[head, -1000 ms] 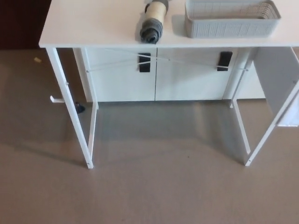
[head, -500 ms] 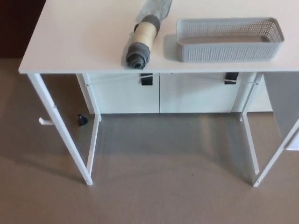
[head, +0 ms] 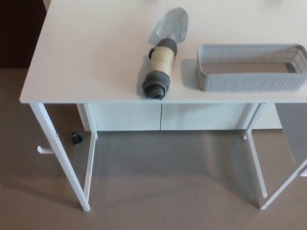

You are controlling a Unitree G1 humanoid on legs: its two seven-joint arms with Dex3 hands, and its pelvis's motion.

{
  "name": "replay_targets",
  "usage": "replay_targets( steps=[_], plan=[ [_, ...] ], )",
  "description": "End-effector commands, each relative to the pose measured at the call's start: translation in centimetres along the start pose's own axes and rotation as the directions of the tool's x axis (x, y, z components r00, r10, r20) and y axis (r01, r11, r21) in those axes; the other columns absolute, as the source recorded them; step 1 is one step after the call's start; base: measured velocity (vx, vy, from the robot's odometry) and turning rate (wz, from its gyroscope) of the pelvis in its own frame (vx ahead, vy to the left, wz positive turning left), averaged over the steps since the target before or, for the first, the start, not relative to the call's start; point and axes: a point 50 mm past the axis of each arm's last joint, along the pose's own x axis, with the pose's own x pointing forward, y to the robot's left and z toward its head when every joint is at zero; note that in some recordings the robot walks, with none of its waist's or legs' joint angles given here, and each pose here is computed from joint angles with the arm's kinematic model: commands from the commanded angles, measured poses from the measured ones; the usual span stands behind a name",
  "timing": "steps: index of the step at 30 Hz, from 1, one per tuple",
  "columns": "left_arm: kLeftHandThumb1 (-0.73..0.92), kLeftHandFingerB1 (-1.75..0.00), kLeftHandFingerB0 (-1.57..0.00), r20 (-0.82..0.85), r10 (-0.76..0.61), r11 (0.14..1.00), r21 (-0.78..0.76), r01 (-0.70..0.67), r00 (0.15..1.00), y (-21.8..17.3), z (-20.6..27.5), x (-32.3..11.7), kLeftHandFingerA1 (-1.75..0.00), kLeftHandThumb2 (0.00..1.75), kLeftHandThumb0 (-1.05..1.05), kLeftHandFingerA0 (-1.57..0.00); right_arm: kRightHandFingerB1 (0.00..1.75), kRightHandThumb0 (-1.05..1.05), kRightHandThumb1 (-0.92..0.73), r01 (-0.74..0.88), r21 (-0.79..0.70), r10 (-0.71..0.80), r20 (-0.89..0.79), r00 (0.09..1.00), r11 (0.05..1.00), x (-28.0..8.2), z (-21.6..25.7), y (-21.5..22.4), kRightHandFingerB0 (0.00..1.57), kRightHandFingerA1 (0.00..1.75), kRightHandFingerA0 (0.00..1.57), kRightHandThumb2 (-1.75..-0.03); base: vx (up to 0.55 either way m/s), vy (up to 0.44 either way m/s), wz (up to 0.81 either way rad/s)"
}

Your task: The robot walks towards a desk on which a shovel is kept on the left hand side and a container is kept on the right hand side. The robot picks up the shovel using its left hand and places it in the container.

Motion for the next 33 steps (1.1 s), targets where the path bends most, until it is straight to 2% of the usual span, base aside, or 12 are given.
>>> replay_targets(
  steps=[1, 5, 12, 27, 33],
  plan=[
    [0.63, -0.38, -0.39, 0.034, 0.002, 0.999, 0.037, -0.003, 0.999, 0.2, 0.3, -0.1, -0.45, 0.58, -0.39, -0.53, 0.51, -0.18, -0.6, 0.009, 0.017, -0.009, 0.008, 1.0, 1.0, 0.1, 0.2, -0.2, 0.42, 0.65, 0.66, -0.55, 0.15, -0.021, 0.1],
    [0.63, -0.38, -0.39, 0.039, 0.0, 0.998, 0.063, -0.003, 0.999, 0.2, 0.1, -0.2, -0.46, 0.58, -0.41, -0.53, 0.5, -0.2, -0.61, -0.005, -0.026, 0.005, 0.009, 1.0, 1.0, 0.0, 0.3, -0.1, 0.42, 0.63, 0.65, -0.56, 0.09, -0.098, 0.08],
    [0.63, -0.39, -0.39, 0.047, -0.004, 0.997, 0.078, 0.0, 0.999, 0.0, 0.1, -0.2, -0.47, 0.58, -0.39, -0.54, 0.51, -0.2, -0.6, -0.004, -0.019, 0.005, 0.015, 1.0, 1.0, 0.3, 0.4, -0.1, 0.43, 0.65, 0.68, -0.56, 0.14, -0.218, 0.05],
    [0.65, -0.38, -0.37, 0.049, -0.033, 0.997, 0.065, 0.03, 0.998, -1.6, -0.1, -0.9, -0.45, 0.59, -0.38, -0.52, 0.5, -0.2, -0.61, -0.019, -0.034, 0.019, 0.01, 1.0, 0.999, -0.1, 0.4, 0.0, 0.42, 0.64, 0.66, -0.56, 0.1, 0.126, -0.04],
    [0.65, -0.38, -0.38, 0.062, -0.033, 0.997, 0.074, 0.028, 0.998, -1.7, 0.2, -0.8, -0.46, 0.58, -0.39, -0.53, 0.51, -0.22, -0.61, -0.02, -0.028, 0.02, 0.019, 1.0, 0.999, 0.1, 0.6, 0.0, 0.43, 0.64, 0.67, -0.56, 0.08, -0.036, 0.06]
  ],
)
